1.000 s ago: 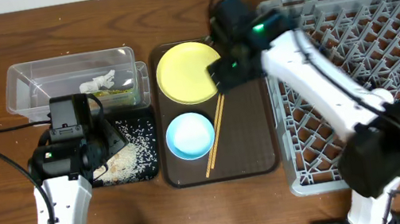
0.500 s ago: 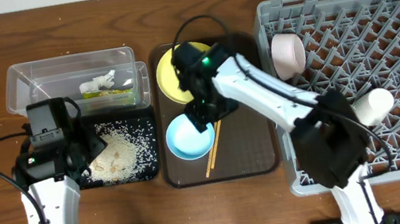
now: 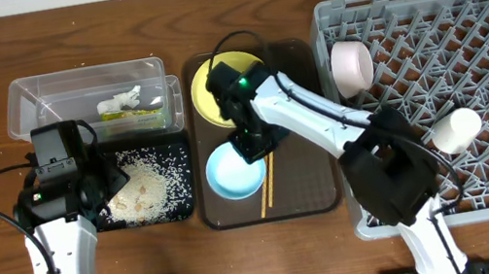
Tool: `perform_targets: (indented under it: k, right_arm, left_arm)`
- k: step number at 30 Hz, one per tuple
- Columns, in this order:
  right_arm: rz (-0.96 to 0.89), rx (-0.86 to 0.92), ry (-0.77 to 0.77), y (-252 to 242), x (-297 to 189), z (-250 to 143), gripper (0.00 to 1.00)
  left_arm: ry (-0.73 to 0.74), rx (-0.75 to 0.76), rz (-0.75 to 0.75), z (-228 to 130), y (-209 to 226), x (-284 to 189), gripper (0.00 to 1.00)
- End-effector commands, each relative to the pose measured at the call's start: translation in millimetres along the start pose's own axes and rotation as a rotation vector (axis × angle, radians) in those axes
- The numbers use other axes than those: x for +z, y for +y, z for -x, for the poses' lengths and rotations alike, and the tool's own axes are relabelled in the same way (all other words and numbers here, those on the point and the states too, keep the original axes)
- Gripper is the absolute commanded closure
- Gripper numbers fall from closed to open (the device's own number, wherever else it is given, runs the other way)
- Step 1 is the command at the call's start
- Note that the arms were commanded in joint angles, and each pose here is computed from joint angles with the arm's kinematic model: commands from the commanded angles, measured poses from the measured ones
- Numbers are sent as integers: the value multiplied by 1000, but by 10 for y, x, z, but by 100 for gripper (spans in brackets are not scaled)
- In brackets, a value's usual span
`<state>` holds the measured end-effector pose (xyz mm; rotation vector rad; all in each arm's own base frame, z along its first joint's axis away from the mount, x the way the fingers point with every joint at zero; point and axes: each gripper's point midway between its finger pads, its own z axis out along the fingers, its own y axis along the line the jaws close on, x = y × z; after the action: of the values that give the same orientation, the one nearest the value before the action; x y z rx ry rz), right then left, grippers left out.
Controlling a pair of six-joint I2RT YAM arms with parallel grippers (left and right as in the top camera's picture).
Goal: Sort waste into correct bins and load items into the dishwasher rack
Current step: 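Grasp the rim of the light-blue bowl with the right gripper, then carry the blue bowl to the rack's back row and release it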
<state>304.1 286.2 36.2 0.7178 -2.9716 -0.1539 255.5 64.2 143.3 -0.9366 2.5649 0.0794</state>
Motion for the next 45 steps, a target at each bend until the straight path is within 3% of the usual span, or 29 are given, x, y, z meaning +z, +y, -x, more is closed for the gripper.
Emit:
perform_targets:
  k: [1, 11, 20, 27, 33, 45]
  right_arm:
    - [-77, 58, -218, -314, -749, 236, 99]
    - [-578, 280, -620, -1764, -2312, 186, 99]
    - [-1143, 553, -721, -2882, -3317, -247, 99]
    - [-1282, 662, -642, -3452, -3348, -395, 99]
    - [-1333, 699, -516, -3827, -3057, -449, 99]
    - [-1286, 555, -336, -3880, -2119, -46, 99]
  left_arm:
    - [-15, -12, 7, 29, 27, -32, 36]
    - [-16, -12, 7, 31, 27, -32, 36]
    - [-16, -12, 7, 32, 27, -32, 36]
    - [-16, -12, 7, 31, 27, -32, 36]
    - [-16, -12, 7, 31, 28, -32, 36]
    - [-15, -12, 7, 29, 27, -32, 36]
